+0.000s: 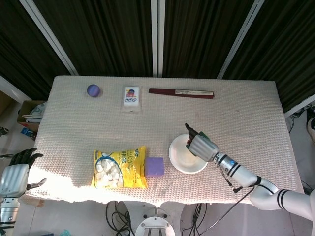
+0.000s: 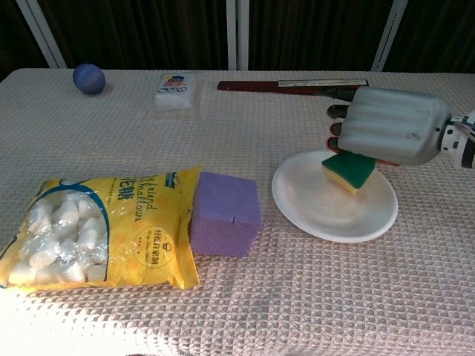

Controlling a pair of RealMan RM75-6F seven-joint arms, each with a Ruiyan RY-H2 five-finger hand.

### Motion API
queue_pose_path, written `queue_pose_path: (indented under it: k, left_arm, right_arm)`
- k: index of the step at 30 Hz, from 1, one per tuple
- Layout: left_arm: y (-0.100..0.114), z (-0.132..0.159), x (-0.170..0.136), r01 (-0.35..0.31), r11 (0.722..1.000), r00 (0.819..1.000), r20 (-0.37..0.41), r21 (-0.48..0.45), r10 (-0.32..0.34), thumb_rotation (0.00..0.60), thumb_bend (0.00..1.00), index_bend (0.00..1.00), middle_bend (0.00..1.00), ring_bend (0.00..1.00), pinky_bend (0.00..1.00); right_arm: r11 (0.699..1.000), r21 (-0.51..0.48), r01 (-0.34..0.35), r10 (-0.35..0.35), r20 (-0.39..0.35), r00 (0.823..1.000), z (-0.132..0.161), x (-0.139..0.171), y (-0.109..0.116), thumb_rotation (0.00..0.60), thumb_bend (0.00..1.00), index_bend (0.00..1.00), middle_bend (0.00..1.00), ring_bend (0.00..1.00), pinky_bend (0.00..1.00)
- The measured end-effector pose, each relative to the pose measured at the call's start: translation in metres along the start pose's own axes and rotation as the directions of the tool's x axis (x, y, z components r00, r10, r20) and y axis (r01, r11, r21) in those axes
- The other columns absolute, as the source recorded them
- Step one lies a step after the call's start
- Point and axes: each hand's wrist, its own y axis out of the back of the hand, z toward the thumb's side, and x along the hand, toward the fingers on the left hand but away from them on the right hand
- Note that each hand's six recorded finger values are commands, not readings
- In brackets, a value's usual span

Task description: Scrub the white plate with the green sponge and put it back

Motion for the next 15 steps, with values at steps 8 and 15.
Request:
queue_pose_path:
  k: [8, 15]
  left_arm:
    - [-0.001, -0.002, -0.001, 0.002, 1.000, 1.000, -0.008, -0.003, -0.002, 0.600, 0.06, 0.26, 0.13, 0.11, 0.14]
    - [0.000, -0.001, 0.000, 0.000, 1.000, 1.000, -0.005, 0.000, 0.000, 0.600, 0.06, 0.26, 0.13, 0.11, 0.14]
  right_arm:
    - [0.995, 0.049, -0.083, 0.082, 0.006, 0.997, -0.005, -0.004, -0.026, 0.600, 0.36, 0.72, 0.50, 0.25, 0.00]
    - [0.998, 0.030, -0.048, 0.045, 0.079, 0.996, -0.023, -0.006, -0.016, 0.600, 0.36, 0.72, 0.51, 0.25, 0.00]
